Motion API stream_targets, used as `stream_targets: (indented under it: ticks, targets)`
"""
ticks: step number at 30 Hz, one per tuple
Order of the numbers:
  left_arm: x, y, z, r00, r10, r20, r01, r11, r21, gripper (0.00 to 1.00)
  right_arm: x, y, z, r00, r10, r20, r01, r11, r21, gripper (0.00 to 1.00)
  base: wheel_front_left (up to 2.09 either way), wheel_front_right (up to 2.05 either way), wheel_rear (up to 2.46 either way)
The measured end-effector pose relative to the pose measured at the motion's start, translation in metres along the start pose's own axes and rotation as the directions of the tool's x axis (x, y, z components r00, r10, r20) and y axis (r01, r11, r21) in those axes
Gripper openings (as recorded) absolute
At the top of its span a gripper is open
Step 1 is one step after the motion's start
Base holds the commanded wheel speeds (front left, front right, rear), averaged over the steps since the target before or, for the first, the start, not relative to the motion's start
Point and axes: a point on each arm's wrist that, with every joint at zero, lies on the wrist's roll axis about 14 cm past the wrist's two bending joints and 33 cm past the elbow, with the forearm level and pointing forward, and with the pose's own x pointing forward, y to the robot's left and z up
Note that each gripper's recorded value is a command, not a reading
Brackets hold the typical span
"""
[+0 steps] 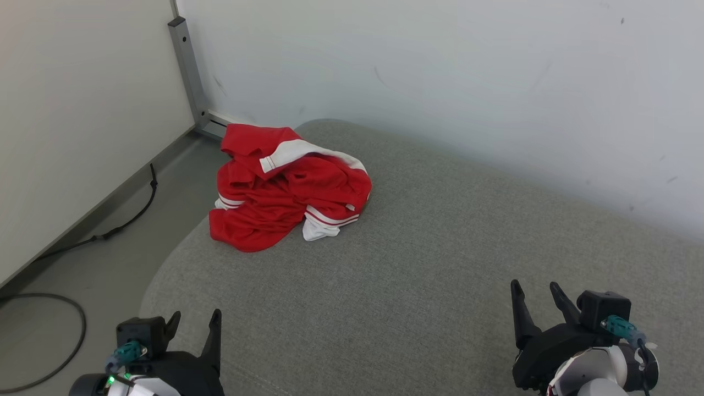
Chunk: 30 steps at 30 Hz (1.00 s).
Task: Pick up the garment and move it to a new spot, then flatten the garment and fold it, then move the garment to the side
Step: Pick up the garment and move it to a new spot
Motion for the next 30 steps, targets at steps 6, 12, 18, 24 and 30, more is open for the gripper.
stream_targets:
  ticks: [6,12,18,24,30]
  targets:
    - [0.005,-0.002,-0.002,1.000,-0.005,-0.029,0.005,1.000,-0.001,1.00,0.005,0.006,0.004,1.000,0.022,0.009,-0.022,1.000,-0.004,1.00,0.00,0.00,0.00]
    - [0.033,-0.029,0.017,0.995,-0.076,-0.060,0.075,0.997,-0.024,1.00,0.006,-0.007,0.008,1.000,0.006,0.029,-0.006,1.000,-0.017,1.00,0.00,0.00,0.00]
    - [0.071,-0.034,0.048,0.995,-0.074,-0.070,0.075,0.997,0.011,1.00,0.018,-0.001,0.020,0.997,0.052,0.059,-0.049,0.998,-0.050,1.00,0.00,0.00,0.00]
    - [0.112,-0.018,0.081,0.997,-0.030,-0.072,0.036,0.996,0.081,1.00,0.024,-0.010,0.026,0.996,0.054,0.069,-0.049,0.996,-0.072,1.00,0.00,0.00,0.00]
    - [0.151,-0.027,0.093,0.994,-0.041,-0.105,0.059,0.983,0.173,1.00,0.028,-0.032,0.039,0.995,0.018,0.095,-0.009,0.996,-0.093,1.00,0.00,0.00,0.00]
